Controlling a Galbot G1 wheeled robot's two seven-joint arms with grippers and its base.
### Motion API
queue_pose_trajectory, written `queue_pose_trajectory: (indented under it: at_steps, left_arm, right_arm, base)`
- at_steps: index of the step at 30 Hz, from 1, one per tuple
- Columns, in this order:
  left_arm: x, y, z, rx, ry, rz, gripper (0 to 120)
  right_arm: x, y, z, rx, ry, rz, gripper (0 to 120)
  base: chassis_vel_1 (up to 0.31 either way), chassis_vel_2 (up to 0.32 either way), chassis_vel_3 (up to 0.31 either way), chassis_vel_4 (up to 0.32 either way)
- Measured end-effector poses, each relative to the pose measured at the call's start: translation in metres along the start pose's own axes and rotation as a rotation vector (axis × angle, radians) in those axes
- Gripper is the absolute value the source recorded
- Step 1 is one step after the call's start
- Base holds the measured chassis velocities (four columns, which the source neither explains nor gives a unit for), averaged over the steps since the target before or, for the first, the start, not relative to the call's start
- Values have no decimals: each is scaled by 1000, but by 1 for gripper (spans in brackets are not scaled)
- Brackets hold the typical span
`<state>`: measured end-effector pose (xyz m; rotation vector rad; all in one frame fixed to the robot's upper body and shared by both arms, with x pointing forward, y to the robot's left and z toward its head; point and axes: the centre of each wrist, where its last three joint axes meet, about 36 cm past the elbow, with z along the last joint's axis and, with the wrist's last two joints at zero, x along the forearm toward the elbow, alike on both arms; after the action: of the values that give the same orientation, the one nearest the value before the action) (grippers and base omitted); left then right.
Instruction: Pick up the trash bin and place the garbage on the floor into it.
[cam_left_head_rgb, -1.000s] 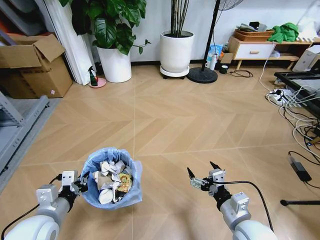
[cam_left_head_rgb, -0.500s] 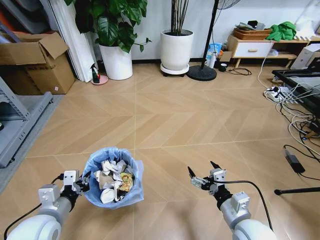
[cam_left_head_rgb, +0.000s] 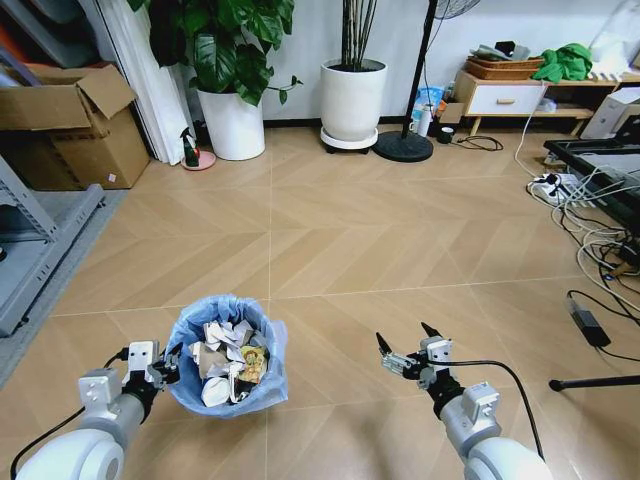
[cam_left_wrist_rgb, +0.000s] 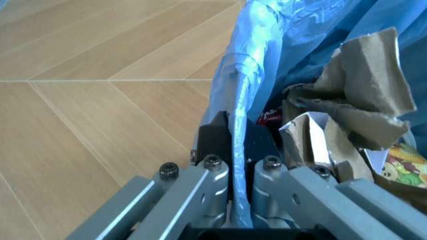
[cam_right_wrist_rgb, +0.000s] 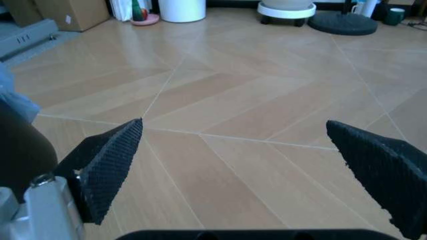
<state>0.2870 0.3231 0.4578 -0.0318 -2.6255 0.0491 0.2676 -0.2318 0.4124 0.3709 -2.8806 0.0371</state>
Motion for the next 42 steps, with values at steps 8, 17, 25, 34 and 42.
queue_pose_trajectory:
  at_steps: [8, 17, 25, 34, 42]
  left_arm:
    - [0, 0, 0, 0, 1, 0, 0]
    - [-2, -1, 1, -1, 2, 3, 0]
    - [-3, -1, 1, -2, 3, 3, 0]
    - [-11, -1, -3, 57, 34, -91, 0]
    - [-36, -10, 2, 102, 123, -189, 0]
  right_arm:
    - [-1, 0, 0, 0, 0, -3, 100]
    - [-1, 0, 0, 2, 2, -4, 100]
    - [-2, 0, 1, 1, 1, -5, 100]
    - [-4, 0, 2, -31, -11, -10, 100]
    - [-2, -1, 3, -27, -8, 0, 100]
  base:
    - [0, 0, 0, 0]
    - [-6, -3, 1, 2]
    - [-35, -21, 38, 29]
    - [0, 0, 0, 0]
    - [0, 0, 0, 0]
